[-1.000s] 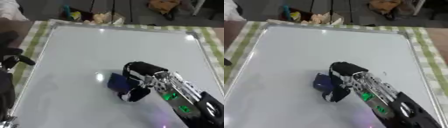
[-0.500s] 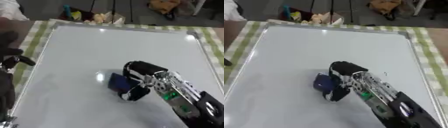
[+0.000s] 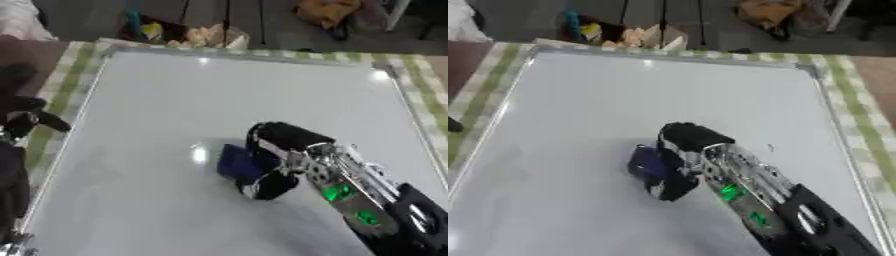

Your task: Wipe the whiteboard clean with a brush.

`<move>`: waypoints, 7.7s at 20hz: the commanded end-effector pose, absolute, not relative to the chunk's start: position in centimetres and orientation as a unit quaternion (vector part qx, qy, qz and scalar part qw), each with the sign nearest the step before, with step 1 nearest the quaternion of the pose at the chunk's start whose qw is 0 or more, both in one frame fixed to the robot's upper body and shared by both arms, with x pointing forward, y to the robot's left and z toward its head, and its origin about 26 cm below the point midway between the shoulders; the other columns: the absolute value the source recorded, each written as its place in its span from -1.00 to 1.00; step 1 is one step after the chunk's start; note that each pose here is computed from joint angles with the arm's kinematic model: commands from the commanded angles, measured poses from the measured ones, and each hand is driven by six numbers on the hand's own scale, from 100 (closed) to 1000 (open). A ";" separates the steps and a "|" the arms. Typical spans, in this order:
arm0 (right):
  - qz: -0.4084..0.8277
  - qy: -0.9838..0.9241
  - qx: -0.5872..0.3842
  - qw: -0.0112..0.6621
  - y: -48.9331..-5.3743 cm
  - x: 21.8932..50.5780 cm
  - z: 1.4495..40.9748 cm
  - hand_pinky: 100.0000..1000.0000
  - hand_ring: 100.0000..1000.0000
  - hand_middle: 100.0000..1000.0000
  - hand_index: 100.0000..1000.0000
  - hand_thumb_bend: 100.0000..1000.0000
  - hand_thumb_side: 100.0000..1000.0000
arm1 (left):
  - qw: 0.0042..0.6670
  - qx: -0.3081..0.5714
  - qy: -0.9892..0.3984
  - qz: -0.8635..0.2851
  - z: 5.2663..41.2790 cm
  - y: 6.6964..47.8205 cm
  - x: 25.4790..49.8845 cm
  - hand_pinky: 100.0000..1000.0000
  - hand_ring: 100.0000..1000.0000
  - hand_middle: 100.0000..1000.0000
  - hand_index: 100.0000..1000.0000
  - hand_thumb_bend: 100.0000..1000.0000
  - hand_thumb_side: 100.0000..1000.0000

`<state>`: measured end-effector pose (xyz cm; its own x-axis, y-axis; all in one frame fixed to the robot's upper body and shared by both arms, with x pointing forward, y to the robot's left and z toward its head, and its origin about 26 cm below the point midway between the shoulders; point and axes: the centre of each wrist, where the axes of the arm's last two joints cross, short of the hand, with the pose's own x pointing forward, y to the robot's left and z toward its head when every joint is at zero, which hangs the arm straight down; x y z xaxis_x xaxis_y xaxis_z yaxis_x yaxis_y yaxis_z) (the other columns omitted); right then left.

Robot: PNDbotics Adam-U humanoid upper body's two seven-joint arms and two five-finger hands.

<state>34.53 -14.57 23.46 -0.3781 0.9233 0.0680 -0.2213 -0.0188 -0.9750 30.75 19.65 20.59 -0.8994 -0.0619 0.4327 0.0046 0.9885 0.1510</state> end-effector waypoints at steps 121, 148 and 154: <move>0.411 -0.437 -0.460 0.655 -30.9 36.2 25.2 0.16 0.43 0.08 -0.69 -1.00 -0.51 | 0.211 0.013 -0.974 -0.083 21.3 19.6 30.5 -0.21 0.78 0.54 0.14 -1.00 0.95; 0.354 -0.482 -0.403 0.693 -32.6 34.8 25.9 0.06 0.35 -0.01 -0.71 -1.00 -0.57 | 0.213 0.016 -0.973 -0.084 21.2 19.8 30.5 -0.21 0.79 0.54 0.14 -1.00 0.95; 0.349 -0.484 -0.396 0.697 -32.8 34.8 25.5 0.06 0.36 -0.02 -0.72 -1.00 -0.57 | 0.212 0.016 -0.974 -0.083 21.3 19.8 30.5 -0.21 0.79 0.54 0.14 -1.00 0.95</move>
<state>35.14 -32.19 24.27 0.2284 0.8931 0.3874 -0.0789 0.4136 -0.9070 30.75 19.65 20.59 -0.8977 -0.0632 0.4360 0.0086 0.9870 0.1608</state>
